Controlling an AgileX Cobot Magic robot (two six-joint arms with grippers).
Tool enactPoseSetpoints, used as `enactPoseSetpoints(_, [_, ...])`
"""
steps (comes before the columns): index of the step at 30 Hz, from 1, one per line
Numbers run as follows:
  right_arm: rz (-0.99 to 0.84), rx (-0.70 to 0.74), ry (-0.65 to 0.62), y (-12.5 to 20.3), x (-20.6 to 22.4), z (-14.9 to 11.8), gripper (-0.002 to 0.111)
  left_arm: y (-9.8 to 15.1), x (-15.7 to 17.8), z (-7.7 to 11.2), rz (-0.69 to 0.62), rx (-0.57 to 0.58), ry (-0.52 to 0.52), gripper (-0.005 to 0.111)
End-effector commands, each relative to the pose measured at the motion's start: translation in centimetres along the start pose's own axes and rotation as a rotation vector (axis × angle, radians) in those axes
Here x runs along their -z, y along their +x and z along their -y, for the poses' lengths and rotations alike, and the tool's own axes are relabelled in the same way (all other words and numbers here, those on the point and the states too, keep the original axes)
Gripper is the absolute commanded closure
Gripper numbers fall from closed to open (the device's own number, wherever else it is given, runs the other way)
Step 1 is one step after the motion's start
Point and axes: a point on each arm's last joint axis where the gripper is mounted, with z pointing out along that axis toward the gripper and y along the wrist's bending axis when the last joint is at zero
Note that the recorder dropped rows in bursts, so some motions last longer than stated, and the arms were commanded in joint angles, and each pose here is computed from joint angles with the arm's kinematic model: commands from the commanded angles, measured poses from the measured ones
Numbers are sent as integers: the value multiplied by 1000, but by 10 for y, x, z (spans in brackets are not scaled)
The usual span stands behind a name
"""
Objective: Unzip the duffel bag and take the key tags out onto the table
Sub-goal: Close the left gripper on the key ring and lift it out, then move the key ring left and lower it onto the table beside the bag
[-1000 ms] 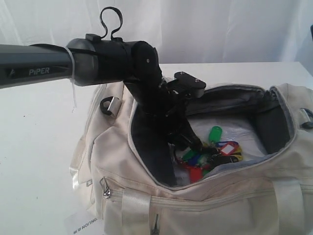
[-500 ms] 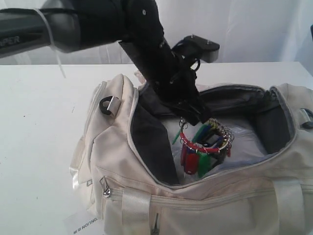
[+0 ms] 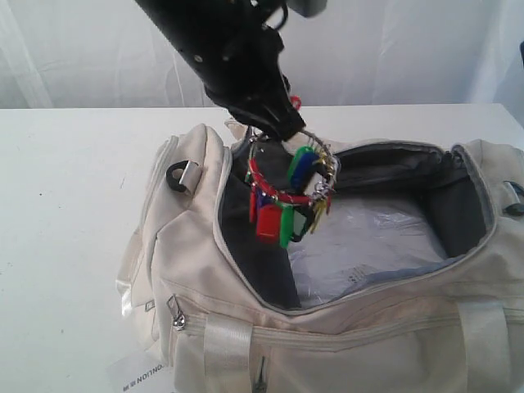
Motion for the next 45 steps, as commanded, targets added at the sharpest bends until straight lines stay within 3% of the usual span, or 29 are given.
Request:
enactPoseSetpoints(1, [7,1,10,1,2,1,66,7,46,-13,60,53,-64,107])
enactPoseSetpoints(10, [7,-2,10,1,2,2,66,42,104,-47,-1,180,-211,107])
enactPoseSetpoints(20, [8,-5,10,1,2,2,66,65,112,-69,-89,261,-253,107])
enactPoseSetpoints(30, [8,-9,10,1,2,2,66,93,70,-76,-210,290,-256,107])
enactPoseSetpoints(36, [9,-9,9,1,2,1,66,120,41,-84,-288,327,-345,107])
enactPoseSetpoints(45, [9,-9,9,1,2,1,66,153,-1,-81,-281,354,-351,107])
